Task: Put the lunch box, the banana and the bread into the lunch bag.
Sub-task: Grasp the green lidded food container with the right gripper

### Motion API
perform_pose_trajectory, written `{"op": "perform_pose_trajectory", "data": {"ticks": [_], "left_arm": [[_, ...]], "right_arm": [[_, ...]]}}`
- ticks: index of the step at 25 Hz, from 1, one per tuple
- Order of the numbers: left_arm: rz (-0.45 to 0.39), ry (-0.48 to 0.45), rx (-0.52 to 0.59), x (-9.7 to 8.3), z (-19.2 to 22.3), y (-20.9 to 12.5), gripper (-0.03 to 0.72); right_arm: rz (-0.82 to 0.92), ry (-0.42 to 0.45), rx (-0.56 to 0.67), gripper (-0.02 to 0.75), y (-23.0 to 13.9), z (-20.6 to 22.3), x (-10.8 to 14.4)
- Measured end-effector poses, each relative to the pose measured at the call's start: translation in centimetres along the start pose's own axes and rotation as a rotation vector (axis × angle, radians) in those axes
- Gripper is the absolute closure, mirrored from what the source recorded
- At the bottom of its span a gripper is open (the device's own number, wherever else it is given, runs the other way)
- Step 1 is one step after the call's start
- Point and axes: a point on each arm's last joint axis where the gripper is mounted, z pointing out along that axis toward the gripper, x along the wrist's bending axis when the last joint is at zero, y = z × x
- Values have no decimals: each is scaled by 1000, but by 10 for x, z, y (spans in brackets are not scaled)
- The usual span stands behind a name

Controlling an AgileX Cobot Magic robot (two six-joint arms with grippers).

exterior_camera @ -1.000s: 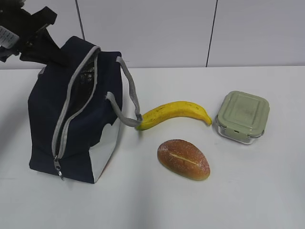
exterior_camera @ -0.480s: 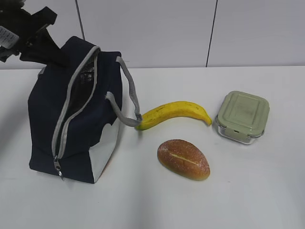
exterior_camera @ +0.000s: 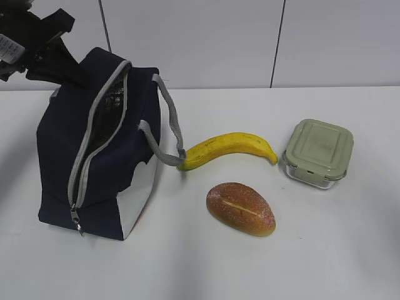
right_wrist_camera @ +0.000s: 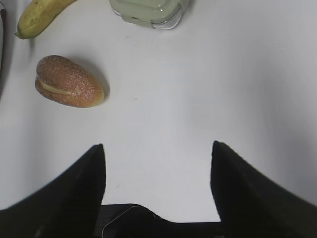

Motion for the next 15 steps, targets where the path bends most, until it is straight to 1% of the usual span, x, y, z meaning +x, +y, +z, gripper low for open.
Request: {"op": "perform_pose_trajectory", "data": {"ticks": [2, 8, 11, 15], "left_arm": [[0, 0, 1, 0, 0, 0, 688], [1, -2, 3, 0, 0, 0, 688], [1, -2, 3, 0, 0, 0, 688], [1, -2, 3, 0, 0, 0, 688]], "right_arm": [[18, -1, 38, 247, 11, 13, 1], [88, 32, 94, 247, 47, 43, 7], [113, 49, 122, 247, 74, 55, 12], [101, 88, 190, 247, 103, 74, 19]]}}
